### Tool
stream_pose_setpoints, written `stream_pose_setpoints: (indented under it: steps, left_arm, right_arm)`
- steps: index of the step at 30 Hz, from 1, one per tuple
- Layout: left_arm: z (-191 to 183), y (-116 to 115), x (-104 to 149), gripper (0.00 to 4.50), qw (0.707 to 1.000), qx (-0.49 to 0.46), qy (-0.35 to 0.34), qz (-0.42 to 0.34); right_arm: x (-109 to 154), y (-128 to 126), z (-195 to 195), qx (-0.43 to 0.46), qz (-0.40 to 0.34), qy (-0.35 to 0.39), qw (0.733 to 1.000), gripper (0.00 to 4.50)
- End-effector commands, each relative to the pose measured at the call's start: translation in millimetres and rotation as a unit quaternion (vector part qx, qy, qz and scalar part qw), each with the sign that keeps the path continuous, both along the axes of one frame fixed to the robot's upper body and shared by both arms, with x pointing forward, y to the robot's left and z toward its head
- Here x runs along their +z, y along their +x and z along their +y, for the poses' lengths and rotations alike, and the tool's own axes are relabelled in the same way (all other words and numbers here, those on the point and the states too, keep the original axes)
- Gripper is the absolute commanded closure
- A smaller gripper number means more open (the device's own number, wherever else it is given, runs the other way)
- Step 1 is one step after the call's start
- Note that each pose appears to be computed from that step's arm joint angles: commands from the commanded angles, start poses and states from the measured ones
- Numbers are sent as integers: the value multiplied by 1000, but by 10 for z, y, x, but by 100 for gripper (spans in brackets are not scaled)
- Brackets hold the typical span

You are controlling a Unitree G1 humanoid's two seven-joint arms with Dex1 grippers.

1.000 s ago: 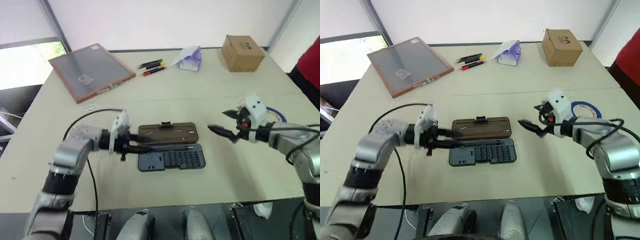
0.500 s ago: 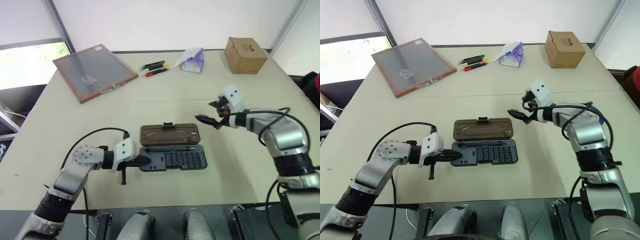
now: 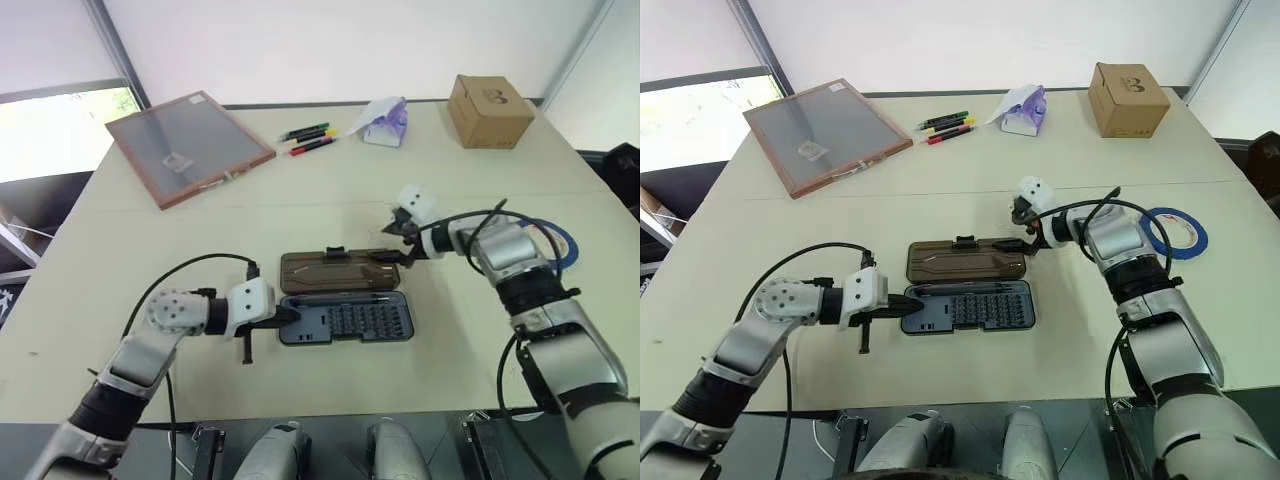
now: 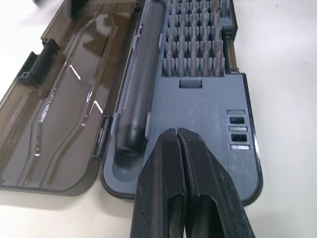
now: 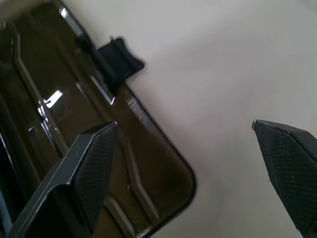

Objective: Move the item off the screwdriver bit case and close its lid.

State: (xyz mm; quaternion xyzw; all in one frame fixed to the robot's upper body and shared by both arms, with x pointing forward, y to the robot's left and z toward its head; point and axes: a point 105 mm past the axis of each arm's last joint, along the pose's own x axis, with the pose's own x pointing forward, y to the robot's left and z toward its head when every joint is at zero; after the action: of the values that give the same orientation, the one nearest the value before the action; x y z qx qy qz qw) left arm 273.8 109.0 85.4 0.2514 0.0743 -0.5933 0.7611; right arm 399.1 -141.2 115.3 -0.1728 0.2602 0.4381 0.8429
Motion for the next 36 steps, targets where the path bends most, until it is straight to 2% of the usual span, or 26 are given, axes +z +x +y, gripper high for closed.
stream_pose_setpoints:
  steps: [1,6,7,8,12,16,18,21,27,31,33,36]
  left_arm:
    - [47,-52,-245,450,999,17,26,45]
    - [40,-76,-278,450,998,27,18,49]
    - [43,-78,-285,450,998,31,15,53]
    - [47,-77,-292,450,998,34,15,54]
    - [54,-76,-312,450,997,39,13,59]
    - [52,-65,-324,450,997,47,8,64]
    - [57,-57,-327,450,996,52,4,67]
    - [65,-39,-329,450,995,60,-4,74]
    - [55,-13,-267,450,994,63,-25,87]
    - [-97,-97,-15,450,988,36,-90,118]
    - [-186,-193,240,450,976,16,-147,158]
    - [-210,-338,562,450,958,-13,-195,209]
  right_arm:
    - [-7,59,14,8,-3,-17,1000,131]
    - [-197,48,75,41,18,-42,998,392]
    - [-223,33,94,54,20,-47,997,437]
    - [-238,2,126,77,20,-48,996,449]
    - [-245,-22,161,133,-28,-75,988,449]
    - [-42,46,168,156,-142,-101,972,449]
    - [115,53,174,164,-211,-112,957,449]
    - [293,-32,140,185,-311,-150,920,449]
    - [447,-284,134,184,-377,-145,896,449]
    - [477,-370,155,184,-408,-149,882,449]
    - [467,-381,160,189,-414,-154,877,449]
    - [449,-393,161,198,-415,-159,874,449]
